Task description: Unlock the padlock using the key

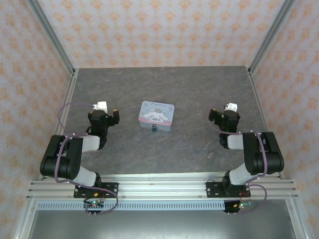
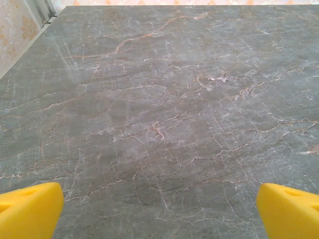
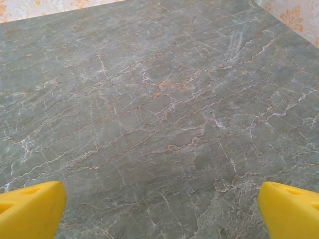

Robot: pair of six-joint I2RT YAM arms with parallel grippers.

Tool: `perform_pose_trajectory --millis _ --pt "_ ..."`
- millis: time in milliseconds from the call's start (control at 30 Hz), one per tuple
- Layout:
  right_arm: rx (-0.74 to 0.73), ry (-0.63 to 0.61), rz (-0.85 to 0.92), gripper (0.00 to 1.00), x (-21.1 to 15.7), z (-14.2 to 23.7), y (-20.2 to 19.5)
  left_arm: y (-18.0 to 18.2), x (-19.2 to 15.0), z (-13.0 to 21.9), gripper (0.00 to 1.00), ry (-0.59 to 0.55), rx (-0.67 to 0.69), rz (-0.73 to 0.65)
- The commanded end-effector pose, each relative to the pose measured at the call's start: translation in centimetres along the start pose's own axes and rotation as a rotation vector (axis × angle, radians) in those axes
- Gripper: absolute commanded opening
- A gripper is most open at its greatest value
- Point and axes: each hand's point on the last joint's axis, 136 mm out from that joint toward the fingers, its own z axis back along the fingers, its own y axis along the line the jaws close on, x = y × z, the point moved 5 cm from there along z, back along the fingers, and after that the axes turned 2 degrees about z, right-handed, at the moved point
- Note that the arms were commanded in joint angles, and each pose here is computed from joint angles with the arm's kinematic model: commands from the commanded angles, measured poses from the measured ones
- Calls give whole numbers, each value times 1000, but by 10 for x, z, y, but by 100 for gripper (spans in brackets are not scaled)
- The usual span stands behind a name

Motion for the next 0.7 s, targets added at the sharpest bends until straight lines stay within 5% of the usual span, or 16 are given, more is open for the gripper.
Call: perform_pose_trajectory --millis 0,533,667 --pt "-6 -52 4 99 13 -2 2 0 11 -4 100 -37 22 -6" --pt "3 -44 -21 99 13 -3 -1 0 11 -4 100 -38 21 -5" --pt "-36 -125 -50 99 21 14 -9 0 14 -2 100 -34 23 -7"
